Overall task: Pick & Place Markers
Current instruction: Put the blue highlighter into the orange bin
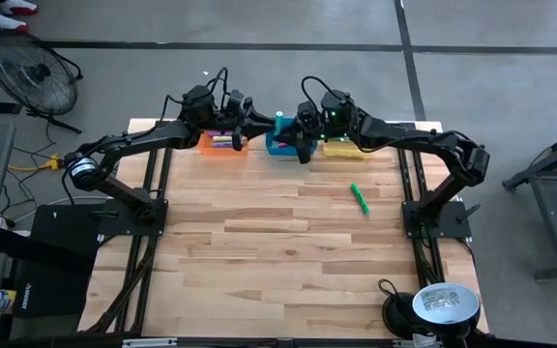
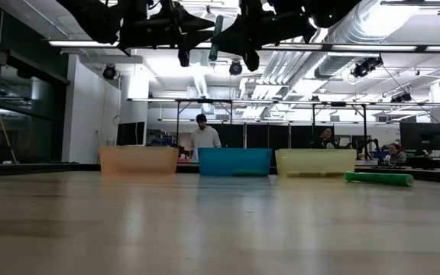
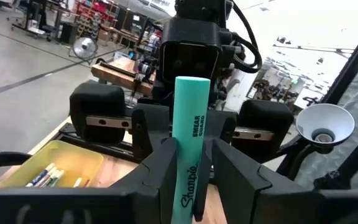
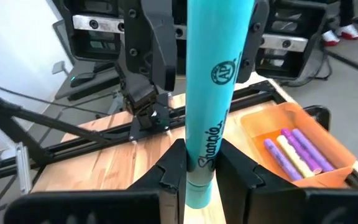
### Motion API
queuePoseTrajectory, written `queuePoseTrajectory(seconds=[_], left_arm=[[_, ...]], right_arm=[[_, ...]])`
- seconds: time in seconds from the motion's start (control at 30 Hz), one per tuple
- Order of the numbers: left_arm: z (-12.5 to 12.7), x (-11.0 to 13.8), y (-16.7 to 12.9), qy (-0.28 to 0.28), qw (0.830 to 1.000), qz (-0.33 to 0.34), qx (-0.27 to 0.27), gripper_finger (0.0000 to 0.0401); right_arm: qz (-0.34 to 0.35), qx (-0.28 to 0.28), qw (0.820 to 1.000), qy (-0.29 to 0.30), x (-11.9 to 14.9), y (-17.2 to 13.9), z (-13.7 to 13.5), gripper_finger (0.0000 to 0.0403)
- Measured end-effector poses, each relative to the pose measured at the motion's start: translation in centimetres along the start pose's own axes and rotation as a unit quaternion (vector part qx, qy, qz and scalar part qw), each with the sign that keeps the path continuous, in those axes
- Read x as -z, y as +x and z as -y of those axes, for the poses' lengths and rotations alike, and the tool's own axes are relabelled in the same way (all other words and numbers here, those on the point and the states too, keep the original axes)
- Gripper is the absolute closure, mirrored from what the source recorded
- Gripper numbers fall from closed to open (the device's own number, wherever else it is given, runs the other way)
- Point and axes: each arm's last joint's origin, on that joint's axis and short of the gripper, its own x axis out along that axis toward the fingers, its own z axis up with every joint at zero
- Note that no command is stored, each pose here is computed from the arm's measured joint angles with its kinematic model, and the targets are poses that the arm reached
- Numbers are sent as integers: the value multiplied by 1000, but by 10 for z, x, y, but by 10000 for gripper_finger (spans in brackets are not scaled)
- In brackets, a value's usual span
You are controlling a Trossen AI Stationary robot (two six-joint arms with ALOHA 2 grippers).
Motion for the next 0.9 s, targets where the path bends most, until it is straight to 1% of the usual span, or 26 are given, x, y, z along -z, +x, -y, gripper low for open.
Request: queuePoseTrajectory(seconds=[0.2,0.37,0.67,0.8,0.9], left_arm=[[1,1,0,1,1000,-9,20,302],[0,0,0,1,1000,-4,9,302],[0,1,0,4,1000,-6,9,302],[0,1,0,4,1000,-6,9,302],[0,1,0,2,1000,-7,8,302]], right_arm=[[-1,3,1000,1,0,0,0,350],[1,4,1000,10,1,1,-2,350],[7,12,1000,4,0,4,-6,350],[28,11,1000,-2,-2,6,-6,350],[35,7,999,10,0,12,-3,350]])
